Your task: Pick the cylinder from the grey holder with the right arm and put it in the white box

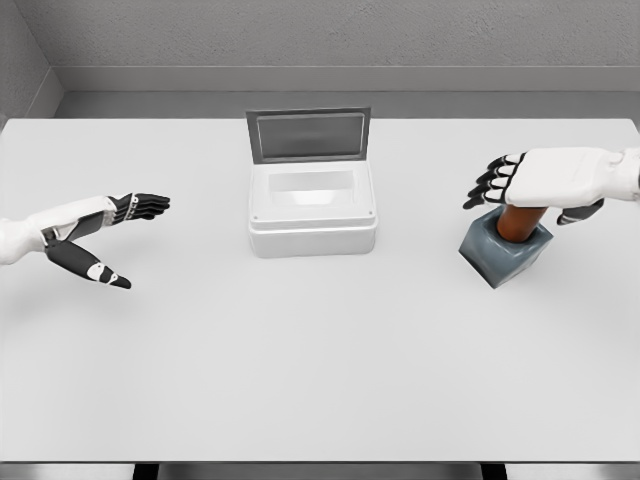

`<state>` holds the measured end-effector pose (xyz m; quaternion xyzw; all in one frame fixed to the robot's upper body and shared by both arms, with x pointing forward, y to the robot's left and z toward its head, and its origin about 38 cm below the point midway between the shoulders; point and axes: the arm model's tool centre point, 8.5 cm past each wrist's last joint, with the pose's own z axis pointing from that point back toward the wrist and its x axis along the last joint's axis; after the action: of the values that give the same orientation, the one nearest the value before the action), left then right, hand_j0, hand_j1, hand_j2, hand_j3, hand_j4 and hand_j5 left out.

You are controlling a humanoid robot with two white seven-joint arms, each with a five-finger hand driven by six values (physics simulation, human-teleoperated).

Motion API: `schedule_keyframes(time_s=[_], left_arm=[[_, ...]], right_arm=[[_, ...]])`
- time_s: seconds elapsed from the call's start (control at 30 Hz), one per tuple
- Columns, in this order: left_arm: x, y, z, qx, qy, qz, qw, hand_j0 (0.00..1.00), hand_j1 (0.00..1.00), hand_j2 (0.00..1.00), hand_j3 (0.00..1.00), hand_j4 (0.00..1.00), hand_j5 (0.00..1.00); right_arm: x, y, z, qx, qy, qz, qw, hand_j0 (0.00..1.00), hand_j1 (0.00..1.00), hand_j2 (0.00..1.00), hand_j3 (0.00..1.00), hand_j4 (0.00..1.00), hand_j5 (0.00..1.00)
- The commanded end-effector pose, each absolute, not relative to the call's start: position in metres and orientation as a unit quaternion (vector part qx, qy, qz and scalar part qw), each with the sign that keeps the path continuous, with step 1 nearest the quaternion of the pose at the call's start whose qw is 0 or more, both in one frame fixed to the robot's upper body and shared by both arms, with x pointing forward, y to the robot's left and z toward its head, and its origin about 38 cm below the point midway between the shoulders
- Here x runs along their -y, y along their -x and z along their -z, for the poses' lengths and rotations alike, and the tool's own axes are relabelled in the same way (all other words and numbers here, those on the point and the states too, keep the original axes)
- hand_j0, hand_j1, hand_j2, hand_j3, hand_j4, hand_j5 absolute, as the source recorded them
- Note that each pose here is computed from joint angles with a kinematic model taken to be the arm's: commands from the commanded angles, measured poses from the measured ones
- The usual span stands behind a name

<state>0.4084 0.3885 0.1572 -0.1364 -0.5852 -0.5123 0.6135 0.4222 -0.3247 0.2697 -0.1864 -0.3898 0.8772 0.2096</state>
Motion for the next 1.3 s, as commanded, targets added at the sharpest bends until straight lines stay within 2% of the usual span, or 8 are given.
schedule_keyframes(time_s=[0.0, 0.2, 0.27, 0.33, 0.43, 0.73, 1.0, 1.27], left_arm=[[-0.388, -0.409, -0.158, 0.587, 0.138, 0.509, 0.614, 1.00, 1.00, 1.00, 1.00, 1.00, 1.00], [-0.390, -0.409, -0.157, 0.587, 0.136, 0.508, 0.616, 1.00, 1.00, 1.00, 1.00, 1.00, 1.00], [-0.390, -0.409, -0.157, 0.586, 0.136, 0.508, 0.616, 1.00, 1.00, 1.00, 1.00, 1.00, 1.00], [-0.390, -0.409, -0.157, 0.587, 0.136, 0.508, 0.616, 1.00, 1.00, 1.00, 1.00, 1.00, 1.00], [-0.390, -0.409, -0.157, 0.587, 0.136, 0.508, 0.616, 1.00, 1.00, 1.00, 1.00, 1.00, 1.00], [-0.388, -0.410, -0.156, 0.586, 0.137, 0.509, 0.615, 1.00, 1.00, 1.00, 1.00, 1.00, 1.00], [-0.388, -0.410, -0.156, 0.587, 0.138, 0.509, 0.615, 1.00, 1.00, 1.00, 1.00, 1.00, 1.00], [-0.387, -0.410, -0.156, 0.586, 0.138, 0.510, 0.614, 1.00, 1.00, 1.00, 1.00, 1.00, 1.00]], right_arm=[[0.326, -0.424, -0.269, 0.390, 0.188, -0.876, 0.213, 1.00, 1.00, 1.00, 1.00, 1.00, 1.00], [0.326, -0.423, -0.269, 0.389, 0.188, -0.876, 0.213, 0.98, 0.98, 0.98, 0.98, 0.98, 0.98], [0.327, -0.424, -0.269, 0.387, 0.190, -0.877, 0.212, 0.86, 0.86, 0.86, 0.86, 0.86, 0.86], [0.327, -0.424, -0.269, 0.385, 0.191, -0.878, 0.211, 0.80, 0.80, 0.80, 0.80, 0.80, 0.80], [0.326, -0.424, -0.268, 0.385, 0.190, -0.878, 0.211, 0.59, 0.59, 0.59, 0.59, 0.59, 0.59], [0.326, -0.423, -0.263, 0.380, 0.186, -0.881, 0.211, 0.19, 0.19, 0.19, 0.19, 0.19, 0.19], [0.363, -0.420, -0.300, 0.374, 0.237, -0.866, 0.231, 0.18, 0.18, 0.18, 0.18, 0.18, 0.18], [0.277, -0.442, -0.295, 0.443, 0.198, -0.858, 0.166, 0.18, 0.18, 0.18, 0.18, 0.18, 0.18]])
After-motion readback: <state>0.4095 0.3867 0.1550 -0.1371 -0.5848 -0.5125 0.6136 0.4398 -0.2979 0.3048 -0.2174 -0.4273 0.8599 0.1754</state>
